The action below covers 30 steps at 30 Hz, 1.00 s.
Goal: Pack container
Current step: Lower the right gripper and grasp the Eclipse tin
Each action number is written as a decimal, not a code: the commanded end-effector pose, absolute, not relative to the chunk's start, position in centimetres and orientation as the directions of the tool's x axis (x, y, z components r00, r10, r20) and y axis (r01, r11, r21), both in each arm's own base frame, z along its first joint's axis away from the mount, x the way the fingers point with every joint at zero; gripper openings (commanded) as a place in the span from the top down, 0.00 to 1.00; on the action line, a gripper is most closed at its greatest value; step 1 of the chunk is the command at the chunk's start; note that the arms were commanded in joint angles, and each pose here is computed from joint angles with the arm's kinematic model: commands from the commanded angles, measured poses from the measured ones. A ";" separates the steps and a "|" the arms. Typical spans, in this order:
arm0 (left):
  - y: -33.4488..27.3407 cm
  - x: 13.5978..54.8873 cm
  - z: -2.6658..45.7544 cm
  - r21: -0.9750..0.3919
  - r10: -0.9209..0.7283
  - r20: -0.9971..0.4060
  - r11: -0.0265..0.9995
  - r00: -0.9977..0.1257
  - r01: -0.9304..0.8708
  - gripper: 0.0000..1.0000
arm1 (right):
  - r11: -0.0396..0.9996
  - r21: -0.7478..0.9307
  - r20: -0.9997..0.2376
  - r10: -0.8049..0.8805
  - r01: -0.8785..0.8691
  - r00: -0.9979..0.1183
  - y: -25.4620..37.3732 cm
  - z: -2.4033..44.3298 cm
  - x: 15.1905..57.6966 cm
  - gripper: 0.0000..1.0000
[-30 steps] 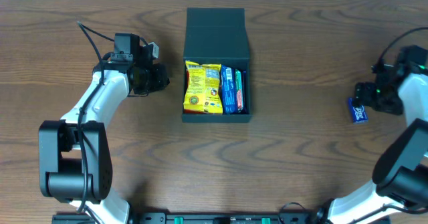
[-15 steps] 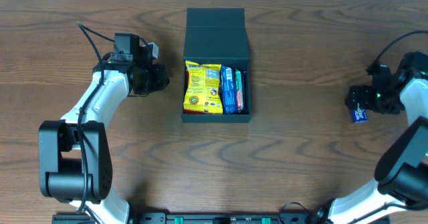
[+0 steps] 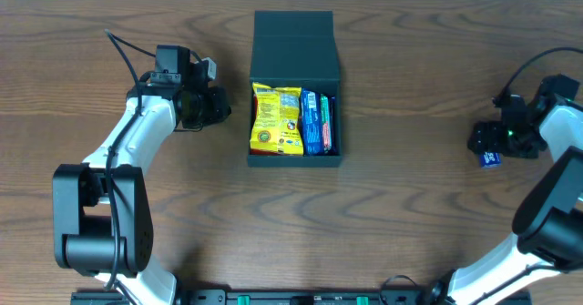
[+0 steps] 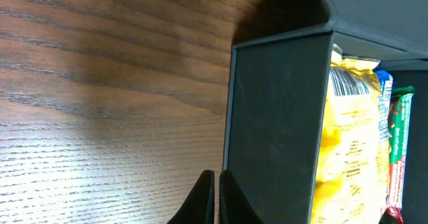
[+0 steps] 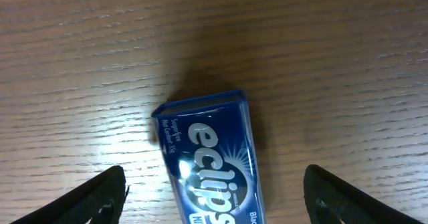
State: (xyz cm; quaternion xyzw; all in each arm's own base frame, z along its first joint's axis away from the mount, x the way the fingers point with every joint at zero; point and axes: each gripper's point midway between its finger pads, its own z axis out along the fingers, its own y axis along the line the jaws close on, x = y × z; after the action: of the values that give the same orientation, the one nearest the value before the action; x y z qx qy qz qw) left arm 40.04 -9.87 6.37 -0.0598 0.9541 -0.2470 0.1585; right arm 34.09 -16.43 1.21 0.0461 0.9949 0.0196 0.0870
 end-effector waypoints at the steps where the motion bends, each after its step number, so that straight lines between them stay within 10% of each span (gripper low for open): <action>1: -10.0 40.5 6.6 -0.503 -0.197 -0.272 0.864 -0.942 -0.036 0.94 | 0.996 0.034 -0.129 0.092 0.088 -0.987 -16.7 -0.1 33.4 0.16; 30: -10.1 40.5 6.7 -0.505 -0.197 -0.271 0.862 -0.942 -0.035 0.94 | 0.990 0.015 -0.121 0.141 0.140 -0.983 -17.0 -0.6 33.5 0.69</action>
State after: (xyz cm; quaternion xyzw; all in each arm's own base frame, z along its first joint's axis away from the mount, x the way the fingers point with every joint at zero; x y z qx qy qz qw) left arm 40.00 -10.00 6.43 -0.0589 0.9533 -0.2511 0.1574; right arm 33.69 -17.28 -0.18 0.0616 0.9959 -0.0001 0.0666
